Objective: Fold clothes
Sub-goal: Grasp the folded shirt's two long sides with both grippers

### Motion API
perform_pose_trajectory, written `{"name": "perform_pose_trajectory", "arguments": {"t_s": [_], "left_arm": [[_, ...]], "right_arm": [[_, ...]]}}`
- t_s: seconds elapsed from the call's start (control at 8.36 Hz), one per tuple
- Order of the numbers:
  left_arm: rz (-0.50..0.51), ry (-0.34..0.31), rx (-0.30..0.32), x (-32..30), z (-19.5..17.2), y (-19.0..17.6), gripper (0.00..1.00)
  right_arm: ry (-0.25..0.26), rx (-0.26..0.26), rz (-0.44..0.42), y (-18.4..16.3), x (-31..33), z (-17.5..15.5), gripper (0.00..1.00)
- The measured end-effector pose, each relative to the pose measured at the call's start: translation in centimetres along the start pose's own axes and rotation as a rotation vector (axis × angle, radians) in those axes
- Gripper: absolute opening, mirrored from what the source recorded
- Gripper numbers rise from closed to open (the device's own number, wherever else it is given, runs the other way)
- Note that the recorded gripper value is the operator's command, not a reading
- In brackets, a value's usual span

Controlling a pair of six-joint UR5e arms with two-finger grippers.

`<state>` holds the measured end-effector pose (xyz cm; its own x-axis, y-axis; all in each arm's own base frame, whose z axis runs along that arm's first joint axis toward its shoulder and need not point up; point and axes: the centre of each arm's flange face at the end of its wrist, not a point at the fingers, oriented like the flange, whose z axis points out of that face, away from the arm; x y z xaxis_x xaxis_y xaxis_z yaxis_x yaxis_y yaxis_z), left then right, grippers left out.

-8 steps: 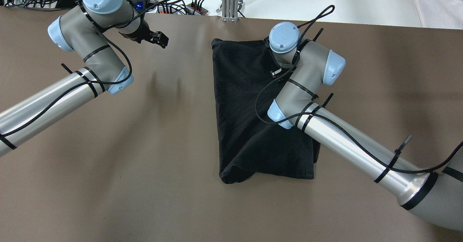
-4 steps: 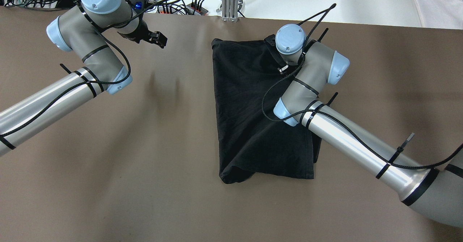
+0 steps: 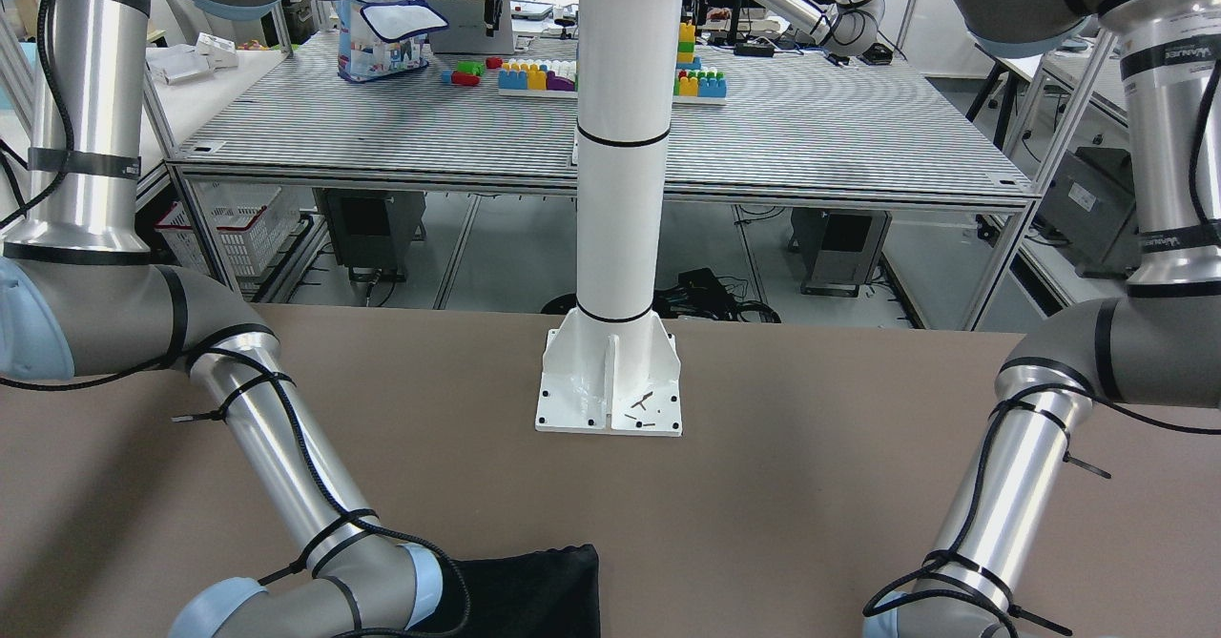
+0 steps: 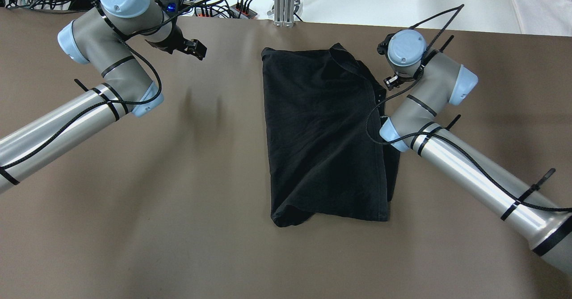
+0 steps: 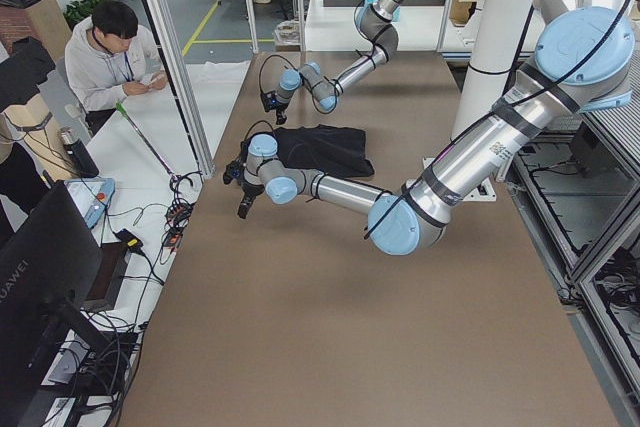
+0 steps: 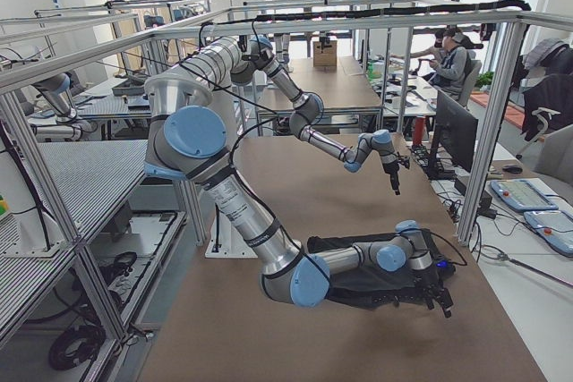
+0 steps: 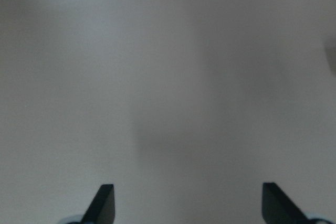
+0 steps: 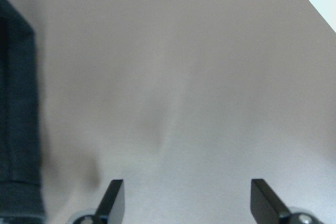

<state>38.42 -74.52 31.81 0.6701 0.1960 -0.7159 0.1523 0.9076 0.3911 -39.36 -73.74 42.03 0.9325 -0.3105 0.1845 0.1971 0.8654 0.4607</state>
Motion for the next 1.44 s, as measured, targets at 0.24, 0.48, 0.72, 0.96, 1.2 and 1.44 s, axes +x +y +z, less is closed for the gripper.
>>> {"name": "perform_pose_trajectory", "arguments": {"t_s": [0.24,0.48,0.72,0.96,1.2,1.44], "left_arm": [[-0.001,0.018,0.011,0.8,-0.9,-0.2,1.00],[-0.038,0.059,0.034,2.7,-3.0,0.4,1.00],[-0.126,0.125,0.026,6.9,-3.7,4.6,1.00],[-0.232,0.177,0.013,13.7,-2.9,12.2,0.99],[-0.262,0.182,0.005,20.5,-0.6,19.4,0.87],[-0.252,0.186,-0.015,24.0,0.7,23.2,0.86]], "right_arm": [[-0.051,0.041,0.036,0.3,1.2,-1.2,0.93],[-0.185,0.083,0.141,-0.4,0.1,-5.7,0.94],[-0.281,0.104,0.247,1.8,0.1,-8.9,0.94],[-0.326,0.117,0.292,5.7,1.0,-10.4,0.94],[-0.338,0.120,0.295,7.0,1.0,-10.9,0.94],[-0.342,0.120,0.293,7.3,0.8,-11.0,0.94]]}}
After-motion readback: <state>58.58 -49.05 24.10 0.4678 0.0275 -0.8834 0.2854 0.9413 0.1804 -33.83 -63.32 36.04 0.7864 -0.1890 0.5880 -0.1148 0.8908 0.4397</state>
